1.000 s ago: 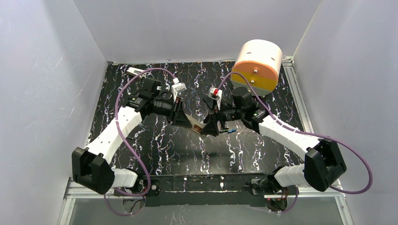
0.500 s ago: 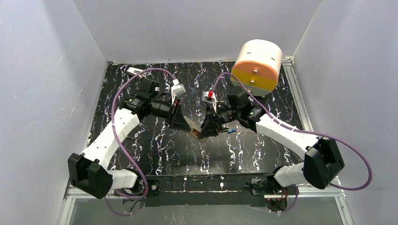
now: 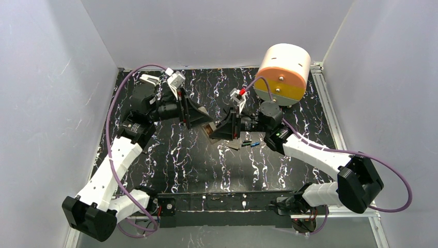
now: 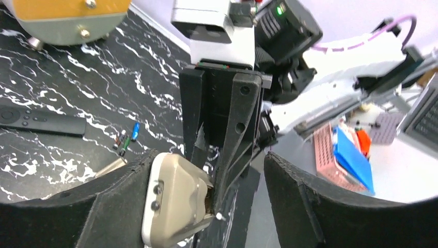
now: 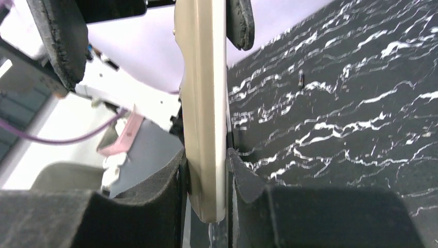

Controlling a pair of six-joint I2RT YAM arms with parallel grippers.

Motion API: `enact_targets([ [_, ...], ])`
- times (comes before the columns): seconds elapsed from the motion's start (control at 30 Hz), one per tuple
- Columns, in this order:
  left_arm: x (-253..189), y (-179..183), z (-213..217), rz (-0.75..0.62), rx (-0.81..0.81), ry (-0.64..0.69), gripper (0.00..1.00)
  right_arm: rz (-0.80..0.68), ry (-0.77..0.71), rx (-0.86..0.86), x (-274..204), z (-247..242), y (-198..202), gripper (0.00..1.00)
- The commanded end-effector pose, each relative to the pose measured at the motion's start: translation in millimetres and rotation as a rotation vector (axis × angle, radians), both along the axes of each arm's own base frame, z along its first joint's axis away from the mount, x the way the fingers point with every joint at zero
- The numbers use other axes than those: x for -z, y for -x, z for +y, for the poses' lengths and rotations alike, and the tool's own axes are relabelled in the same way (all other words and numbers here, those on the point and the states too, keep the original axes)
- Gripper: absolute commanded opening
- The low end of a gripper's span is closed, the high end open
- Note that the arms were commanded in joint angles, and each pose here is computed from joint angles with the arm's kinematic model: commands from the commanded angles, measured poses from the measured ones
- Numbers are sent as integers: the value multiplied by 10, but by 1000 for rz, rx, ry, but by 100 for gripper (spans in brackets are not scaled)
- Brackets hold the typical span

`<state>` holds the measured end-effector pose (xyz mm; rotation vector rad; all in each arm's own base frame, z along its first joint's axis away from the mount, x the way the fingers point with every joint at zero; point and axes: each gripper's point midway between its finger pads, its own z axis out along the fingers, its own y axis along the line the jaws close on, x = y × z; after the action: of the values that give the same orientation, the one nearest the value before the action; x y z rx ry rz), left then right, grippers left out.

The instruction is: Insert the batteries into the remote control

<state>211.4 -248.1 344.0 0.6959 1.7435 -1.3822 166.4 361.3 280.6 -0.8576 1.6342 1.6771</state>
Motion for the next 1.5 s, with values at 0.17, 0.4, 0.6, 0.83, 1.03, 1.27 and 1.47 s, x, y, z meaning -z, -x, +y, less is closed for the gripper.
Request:
enact_targets([
  [0.17, -305, -287, 1, 152, -184, 161, 50, 27, -283, 247, -759, -63, -363, 15],
  [0.4, -381, -366, 3, 174, -223, 248, 40, 98, -314, 228, -719, -13, -384, 16],
  [0.6, -319, -406, -17, 187, -220, 259, 48, 106, -318, 195, -711, 2, -341, 16],
  [0.83, -323, -451, -23, 173, -228, 266, 50, 118, -318, 159, -676, 4, -277, 16],
  [1.03, -285, -480, -30, 177, -228, 259, 42, 98, -311, 129, -673, 0, -215, 16],
  [1.27, -220, -512, -29, 186, -237, 250, 38, 105, -268, 118, -576, 25, -219, 16],
  [1.47, -136, -547, -6, 148, -253, 227, 0, 104, -257, 116, -572, 4, -201, 39],
])
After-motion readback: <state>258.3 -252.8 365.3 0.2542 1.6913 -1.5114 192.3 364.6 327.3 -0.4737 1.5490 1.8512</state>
